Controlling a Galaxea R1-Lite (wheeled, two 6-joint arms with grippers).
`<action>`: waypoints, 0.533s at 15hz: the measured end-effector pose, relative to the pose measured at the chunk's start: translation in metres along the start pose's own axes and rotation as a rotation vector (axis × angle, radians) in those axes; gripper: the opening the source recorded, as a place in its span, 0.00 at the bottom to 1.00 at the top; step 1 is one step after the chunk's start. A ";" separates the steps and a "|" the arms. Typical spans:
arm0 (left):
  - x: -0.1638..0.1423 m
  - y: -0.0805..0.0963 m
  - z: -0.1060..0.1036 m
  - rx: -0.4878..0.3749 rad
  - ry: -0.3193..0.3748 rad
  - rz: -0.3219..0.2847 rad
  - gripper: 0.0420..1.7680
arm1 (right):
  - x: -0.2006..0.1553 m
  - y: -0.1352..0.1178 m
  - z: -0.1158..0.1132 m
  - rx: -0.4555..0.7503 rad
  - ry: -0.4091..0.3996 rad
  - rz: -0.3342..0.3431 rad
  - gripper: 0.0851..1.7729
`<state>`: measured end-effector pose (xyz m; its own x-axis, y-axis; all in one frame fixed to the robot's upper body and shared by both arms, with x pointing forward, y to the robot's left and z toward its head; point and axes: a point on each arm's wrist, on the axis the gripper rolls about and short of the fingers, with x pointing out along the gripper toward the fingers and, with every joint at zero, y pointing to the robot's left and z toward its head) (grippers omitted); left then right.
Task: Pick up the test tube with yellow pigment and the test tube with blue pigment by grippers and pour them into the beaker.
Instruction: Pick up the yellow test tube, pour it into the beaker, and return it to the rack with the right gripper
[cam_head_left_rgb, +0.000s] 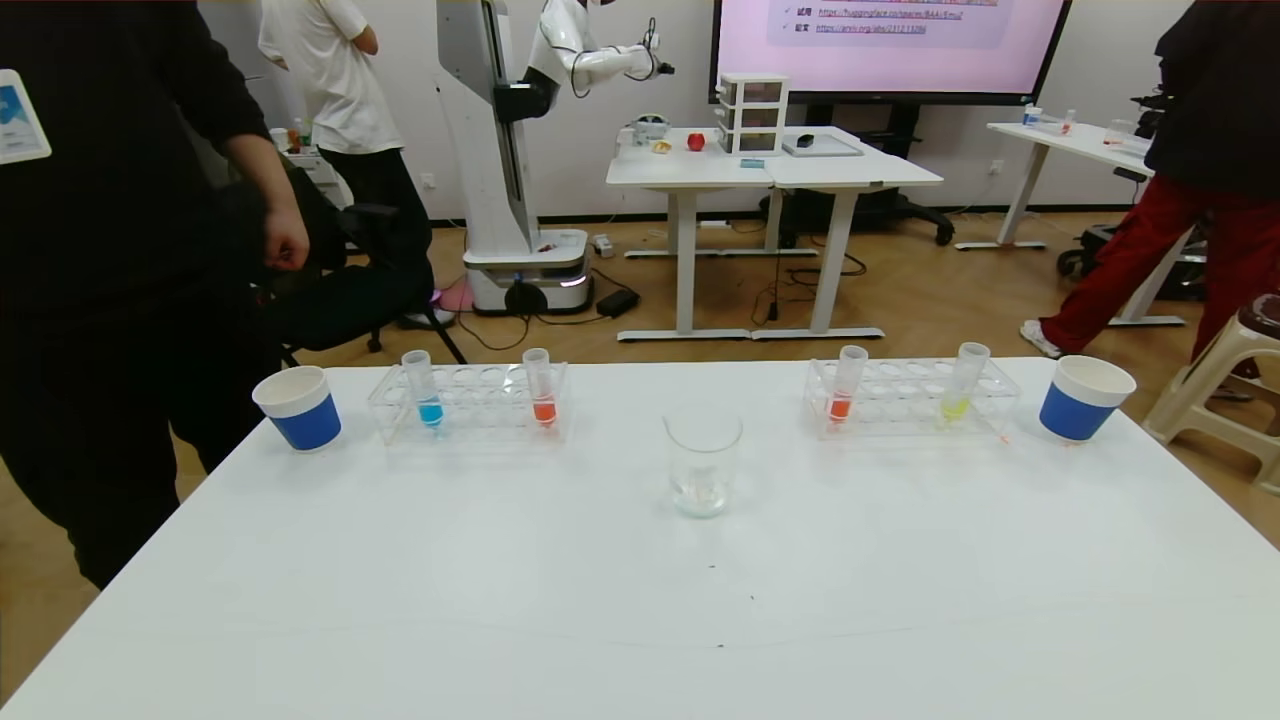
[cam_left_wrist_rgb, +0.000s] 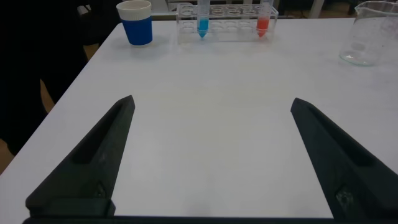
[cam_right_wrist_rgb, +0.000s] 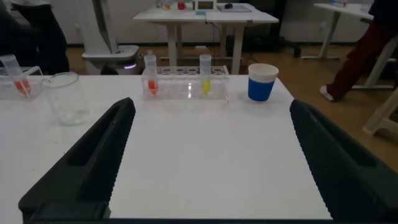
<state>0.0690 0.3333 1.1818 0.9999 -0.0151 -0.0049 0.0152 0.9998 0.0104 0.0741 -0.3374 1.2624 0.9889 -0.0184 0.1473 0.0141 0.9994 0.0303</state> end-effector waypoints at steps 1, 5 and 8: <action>0.000 0.000 0.000 0.000 0.000 0.000 0.99 | 0.007 0.000 0.010 0.001 -0.017 0.000 0.98; 0.000 0.000 0.000 0.000 0.000 0.000 0.99 | 0.081 0.004 0.049 0.005 -0.043 -0.004 0.98; 0.000 0.000 0.000 0.000 0.000 0.000 0.99 | 0.144 0.006 0.046 0.005 0.011 0.015 0.98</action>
<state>0.0690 0.3333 1.1819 0.9999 -0.0155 -0.0045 0.0156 0.9998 0.0108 0.2098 -0.3354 1.3290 0.9907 -0.0035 0.1364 -0.0010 0.9995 0.0331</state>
